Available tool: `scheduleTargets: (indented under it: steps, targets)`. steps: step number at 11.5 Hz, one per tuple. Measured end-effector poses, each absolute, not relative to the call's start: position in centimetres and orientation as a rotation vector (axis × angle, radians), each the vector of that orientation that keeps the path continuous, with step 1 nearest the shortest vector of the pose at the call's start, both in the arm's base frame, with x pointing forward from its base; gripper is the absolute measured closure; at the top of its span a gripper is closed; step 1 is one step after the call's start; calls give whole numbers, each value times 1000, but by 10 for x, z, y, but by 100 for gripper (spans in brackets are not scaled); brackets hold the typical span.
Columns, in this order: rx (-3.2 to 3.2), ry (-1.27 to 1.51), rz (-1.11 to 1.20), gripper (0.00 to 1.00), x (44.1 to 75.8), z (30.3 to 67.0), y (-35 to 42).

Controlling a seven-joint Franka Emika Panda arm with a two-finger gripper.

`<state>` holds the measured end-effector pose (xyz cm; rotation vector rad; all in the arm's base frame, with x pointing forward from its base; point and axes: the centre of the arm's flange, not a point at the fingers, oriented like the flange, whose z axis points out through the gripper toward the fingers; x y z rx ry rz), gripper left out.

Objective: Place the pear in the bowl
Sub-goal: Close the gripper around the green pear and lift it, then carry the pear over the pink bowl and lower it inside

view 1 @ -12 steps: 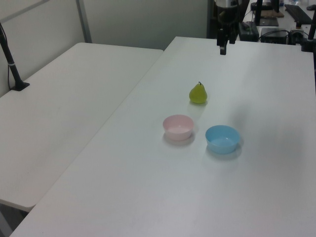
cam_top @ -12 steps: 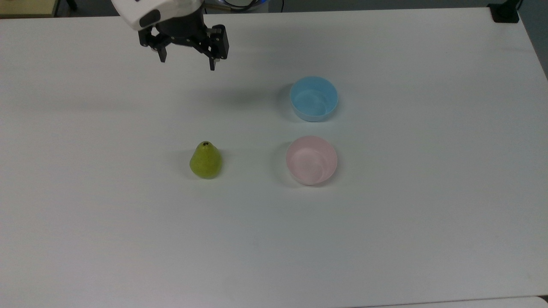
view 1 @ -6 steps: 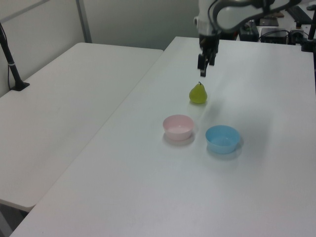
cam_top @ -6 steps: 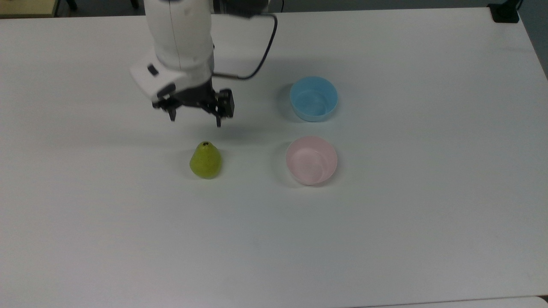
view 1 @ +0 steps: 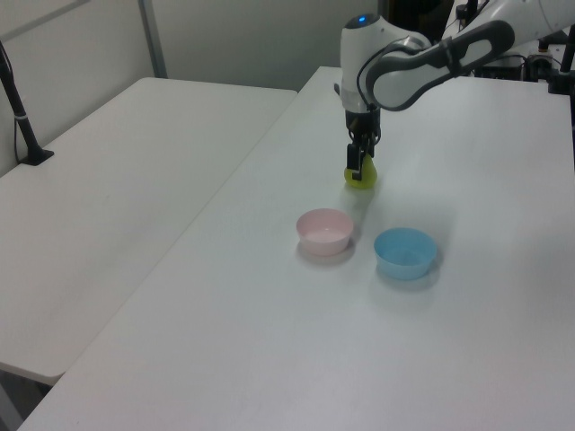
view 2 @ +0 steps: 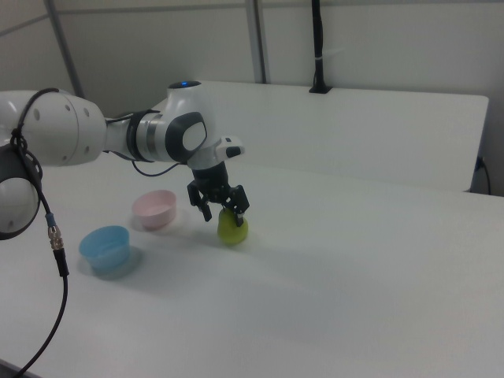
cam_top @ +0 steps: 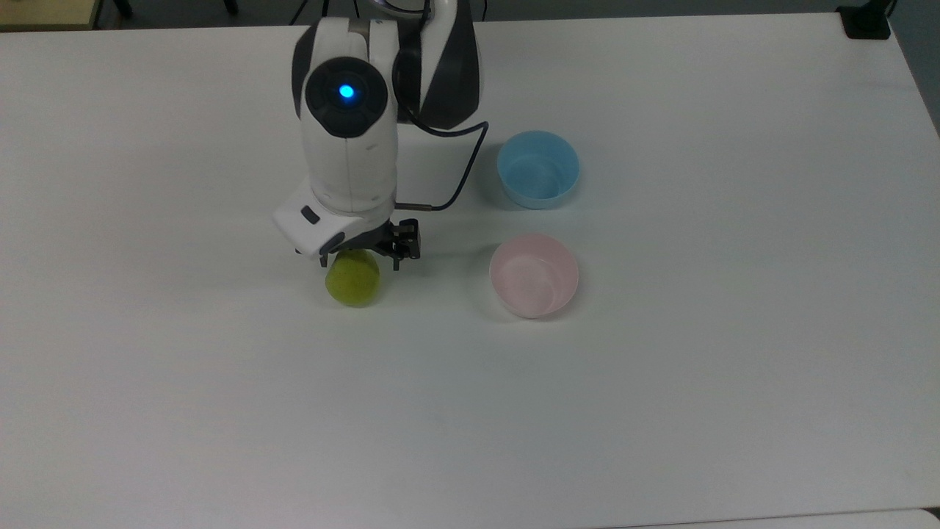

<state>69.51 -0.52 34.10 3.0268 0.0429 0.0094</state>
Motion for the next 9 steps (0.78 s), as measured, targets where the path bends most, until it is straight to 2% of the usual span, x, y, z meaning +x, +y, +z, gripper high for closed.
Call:
scheduleTargets:
  steps: [1,2,3,4,5,7,9]
  targets:
    - [3015,62,0,0,696,334,-2]
    - [3007,69,-6,6,697,330,-2]
    - [3006,68,-4,7,697,330,-4]
    - [3005,66,-3,17,697,330,-5]
    - [3003,62,1,34,698,332,-7]
    - [3003,59,16,36,700,337,-8]
    - [3002,56,76,36,703,361,-7]
